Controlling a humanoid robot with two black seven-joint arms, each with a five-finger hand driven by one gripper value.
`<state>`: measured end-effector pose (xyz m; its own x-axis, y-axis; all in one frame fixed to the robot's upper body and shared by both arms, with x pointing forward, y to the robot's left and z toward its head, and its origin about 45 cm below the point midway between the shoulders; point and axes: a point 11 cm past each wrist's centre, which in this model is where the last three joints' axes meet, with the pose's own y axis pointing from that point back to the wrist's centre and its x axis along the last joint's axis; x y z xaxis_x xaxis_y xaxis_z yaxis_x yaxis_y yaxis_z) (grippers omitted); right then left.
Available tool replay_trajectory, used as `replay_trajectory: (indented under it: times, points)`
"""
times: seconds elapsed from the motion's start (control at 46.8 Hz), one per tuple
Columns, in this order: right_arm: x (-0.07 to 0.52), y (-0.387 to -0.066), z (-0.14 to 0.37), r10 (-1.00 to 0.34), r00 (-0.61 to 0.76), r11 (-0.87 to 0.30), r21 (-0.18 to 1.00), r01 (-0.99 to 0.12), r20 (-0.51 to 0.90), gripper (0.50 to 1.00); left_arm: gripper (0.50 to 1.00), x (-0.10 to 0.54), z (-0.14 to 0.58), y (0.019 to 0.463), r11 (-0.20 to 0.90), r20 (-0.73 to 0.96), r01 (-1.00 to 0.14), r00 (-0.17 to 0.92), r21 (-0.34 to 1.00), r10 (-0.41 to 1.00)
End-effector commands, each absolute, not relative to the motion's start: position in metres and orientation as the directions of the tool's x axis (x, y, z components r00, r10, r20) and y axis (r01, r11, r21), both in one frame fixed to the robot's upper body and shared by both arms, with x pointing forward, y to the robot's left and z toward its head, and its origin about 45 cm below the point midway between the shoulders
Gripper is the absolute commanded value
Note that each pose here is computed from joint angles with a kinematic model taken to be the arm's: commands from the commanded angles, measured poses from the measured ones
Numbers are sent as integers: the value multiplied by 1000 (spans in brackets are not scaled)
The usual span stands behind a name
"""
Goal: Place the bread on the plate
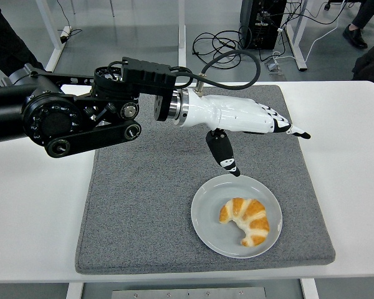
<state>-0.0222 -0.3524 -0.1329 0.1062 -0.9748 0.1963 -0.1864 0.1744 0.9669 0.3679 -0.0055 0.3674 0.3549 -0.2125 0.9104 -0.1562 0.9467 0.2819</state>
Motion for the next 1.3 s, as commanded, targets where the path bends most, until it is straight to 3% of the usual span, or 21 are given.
replay_trajectory:
  times: [0.0, 0.278, 0.427, 0.598, 0.812, 0.983, 1.154, 1.282]
  points:
    - [-22, -352, -133, -975, 106, 174, 967, -186, 196, 1000, 974, 368, 369, -6, 948, 911, -157, 357, 277, -207]
    - [-22, -352, -133, -975, 105, 175, 967, -186, 196, 1000, 974, 392, 379, 3, 951, 868, -257, 495, 174, -25]
    - [-22, -352, -133, -975, 106, 174, 967, -186, 196, 1000, 974, 433, 396, 33, 906, 774, -421, 590, 50, 231]
    - [-22, -352, -133, -975, 106, 174, 967, -186, 196, 1000, 974, 481, 402, 86, 769, 558, -631, 603, -104, 570]
    - [-22, -352, -133, -975, 106, 174, 967, -186, 196, 1000, 974, 516, 358, 152, 531, 251, -837, 491, -127, 834]
    - [-22, -352, -133, -975, 105, 175, 967, -186, 196, 1000, 974, 538, 313, 178, 335, 28, -942, 335, 5, 942]
    - [-22, -352, -133, -975, 105, 173, 967, -186, 195, 1000, 974, 542, 298, 176, 290, -189, -956, 276, 50, 942]
    - [-23, -338, -135, -983, 109, 129, 974, -184, 151, 1000, 974, 541, 293, 180, 276, -257, -959, 252, 62, 933]
